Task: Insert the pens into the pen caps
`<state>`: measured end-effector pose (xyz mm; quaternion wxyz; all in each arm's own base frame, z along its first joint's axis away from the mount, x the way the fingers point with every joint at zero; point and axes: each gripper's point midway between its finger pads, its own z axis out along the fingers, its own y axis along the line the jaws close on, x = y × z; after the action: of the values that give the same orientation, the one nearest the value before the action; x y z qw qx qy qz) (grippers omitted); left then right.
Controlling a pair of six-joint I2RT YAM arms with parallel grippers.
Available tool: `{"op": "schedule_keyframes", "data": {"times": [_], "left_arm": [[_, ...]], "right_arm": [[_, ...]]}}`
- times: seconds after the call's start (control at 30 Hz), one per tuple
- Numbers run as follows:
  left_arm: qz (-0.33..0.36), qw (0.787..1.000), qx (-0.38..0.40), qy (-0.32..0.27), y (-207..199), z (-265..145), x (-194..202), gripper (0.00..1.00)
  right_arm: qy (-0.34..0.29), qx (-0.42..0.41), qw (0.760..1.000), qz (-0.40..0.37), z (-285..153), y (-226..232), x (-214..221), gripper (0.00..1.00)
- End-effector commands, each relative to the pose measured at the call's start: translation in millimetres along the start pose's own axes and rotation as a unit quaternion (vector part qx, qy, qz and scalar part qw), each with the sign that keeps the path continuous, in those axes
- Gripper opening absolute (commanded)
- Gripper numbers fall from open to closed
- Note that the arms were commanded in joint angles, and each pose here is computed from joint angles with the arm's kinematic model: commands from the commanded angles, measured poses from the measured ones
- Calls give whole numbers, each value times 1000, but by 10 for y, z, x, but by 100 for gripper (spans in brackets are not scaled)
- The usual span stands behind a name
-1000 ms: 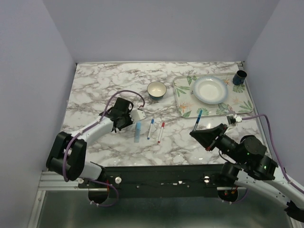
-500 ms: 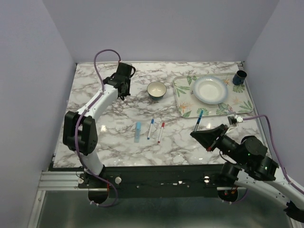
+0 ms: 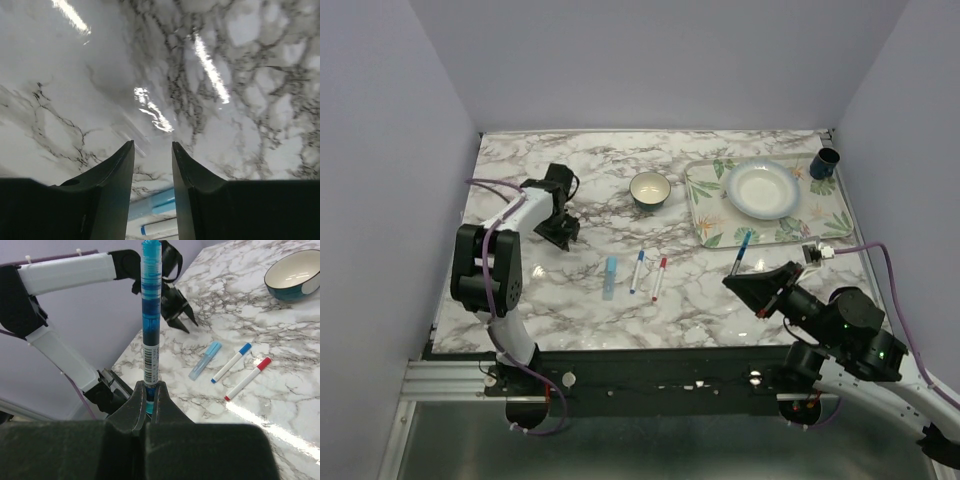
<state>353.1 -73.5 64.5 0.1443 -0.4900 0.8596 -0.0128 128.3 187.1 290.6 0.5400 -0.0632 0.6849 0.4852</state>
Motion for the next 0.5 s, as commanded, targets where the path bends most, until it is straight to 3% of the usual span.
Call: {"op": "schedule_keyframes", "data": {"times": [0.0, 0.1, 0.23, 0.3, 0.47], "left_arm": [[-129, 989, -28, 59, 264, 65, 363, 48], [-161, 985, -38, 42, 366, 80, 339, 52], [-188, 977, -69, 66, 442, 175, 450, 55], [-195, 978, -44, 67, 334, 256, 438, 56], [-199, 977, -68, 36, 405, 290, 330, 56]], "right_arm": [[-4, 15, 1000, -7, 12, -53, -22, 1], [-8, 20, 1000, -7, 2, -74, -34, 1], [-8, 21, 1000, -8, 12, -79, -30, 1], [-7, 20, 1000, -8, 12, -72, -30, 1], [-9, 23, 1000, -8, -31, -81, -53, 1]]}}
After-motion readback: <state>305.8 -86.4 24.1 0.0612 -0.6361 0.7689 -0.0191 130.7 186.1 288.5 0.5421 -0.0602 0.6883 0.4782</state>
